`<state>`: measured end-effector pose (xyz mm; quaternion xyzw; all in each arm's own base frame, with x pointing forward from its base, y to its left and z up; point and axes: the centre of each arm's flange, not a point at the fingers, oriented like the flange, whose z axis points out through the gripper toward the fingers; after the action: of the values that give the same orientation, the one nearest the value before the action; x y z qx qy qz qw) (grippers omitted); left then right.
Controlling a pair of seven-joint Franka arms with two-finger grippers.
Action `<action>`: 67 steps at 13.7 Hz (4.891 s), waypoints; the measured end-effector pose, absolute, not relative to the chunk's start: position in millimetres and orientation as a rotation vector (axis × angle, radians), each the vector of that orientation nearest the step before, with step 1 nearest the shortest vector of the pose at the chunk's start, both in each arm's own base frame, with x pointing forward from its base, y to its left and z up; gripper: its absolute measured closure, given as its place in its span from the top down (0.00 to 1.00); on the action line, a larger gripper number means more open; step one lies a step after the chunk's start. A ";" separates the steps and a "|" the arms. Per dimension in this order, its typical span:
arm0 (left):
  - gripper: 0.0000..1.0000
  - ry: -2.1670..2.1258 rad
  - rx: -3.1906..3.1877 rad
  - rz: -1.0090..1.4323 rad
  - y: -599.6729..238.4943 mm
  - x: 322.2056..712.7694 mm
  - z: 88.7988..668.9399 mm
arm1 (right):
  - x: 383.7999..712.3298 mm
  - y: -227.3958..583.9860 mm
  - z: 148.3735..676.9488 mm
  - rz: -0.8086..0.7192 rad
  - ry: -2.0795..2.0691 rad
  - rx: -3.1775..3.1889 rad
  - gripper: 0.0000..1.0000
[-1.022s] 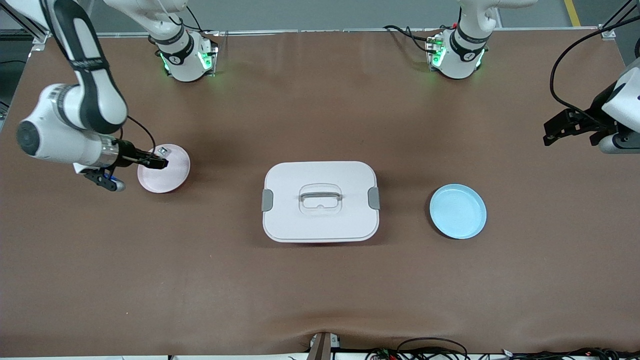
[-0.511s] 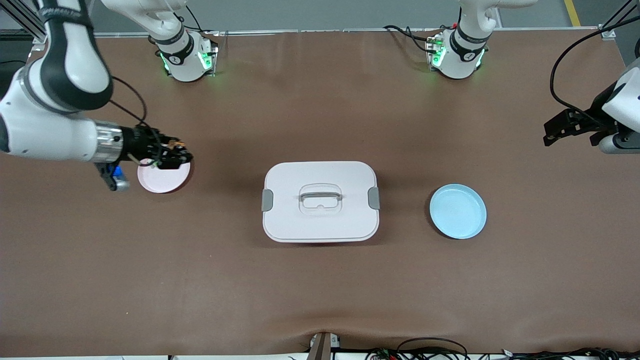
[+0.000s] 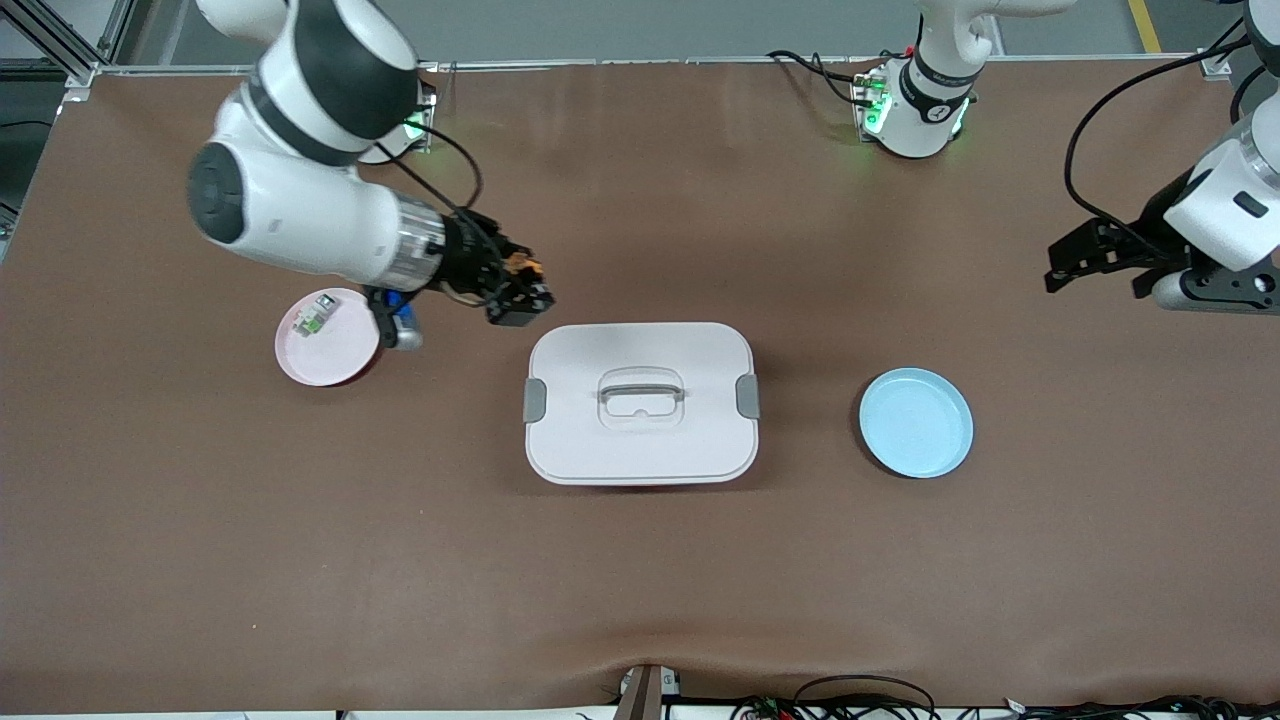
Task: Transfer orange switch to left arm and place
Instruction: 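Carry the switch above the white box with the right gripper, then grasp the switch with the left gripper from the right gripper above the box, then open the right gripper and withdraw it while the left gripper carries the switch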
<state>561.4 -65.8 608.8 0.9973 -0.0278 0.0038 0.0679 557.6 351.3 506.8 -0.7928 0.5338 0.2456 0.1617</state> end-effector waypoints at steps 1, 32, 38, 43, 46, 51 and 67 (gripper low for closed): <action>1.00 -0.078 2.954 0.005 -70.8 561.2 608.5 | 562.8 371.3 507.4 0.732 1.551 -2.217 0.73; 0.88 0.120 2.512 0.078 -270.1 545.3 560.2 | 572.5 532.2 528.7 0.789 1.638 -1.672 0.73; 0.81 0.126 2.495 0.100 -287.5 552.6 542.0 | 573.8 532.9 532.1 0.784 1.641 -1.643 0.73; 0.35 0.111 2.475 0.113 -292.4 551.6 551.4 | 572.9 536.0 528.1 0.795 1.642 -1.639 0.73; 0.35 0.110 2.475 0.115 -292.0 551.9 552.0 | 573.0 536.1 528.5 0.794 1.641 -1.636 0.73; 0.35 0.075 2.623 0.207 -259.7 567.0 542.2 | 578.4 530.2 538.5 0.783 1.630 -1.619 1.00; 0.35 -0.799 2.913 0.028 -80.0 598.3 480.4 | 622.1 277.8 534.6 0.808 0.945 -2.619 1.00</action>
<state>598.3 -80.0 480.4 0.9625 -0.2641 0.0094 0.0604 622.1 277.8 534.6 -0.8967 0.3235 0.2767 0.1212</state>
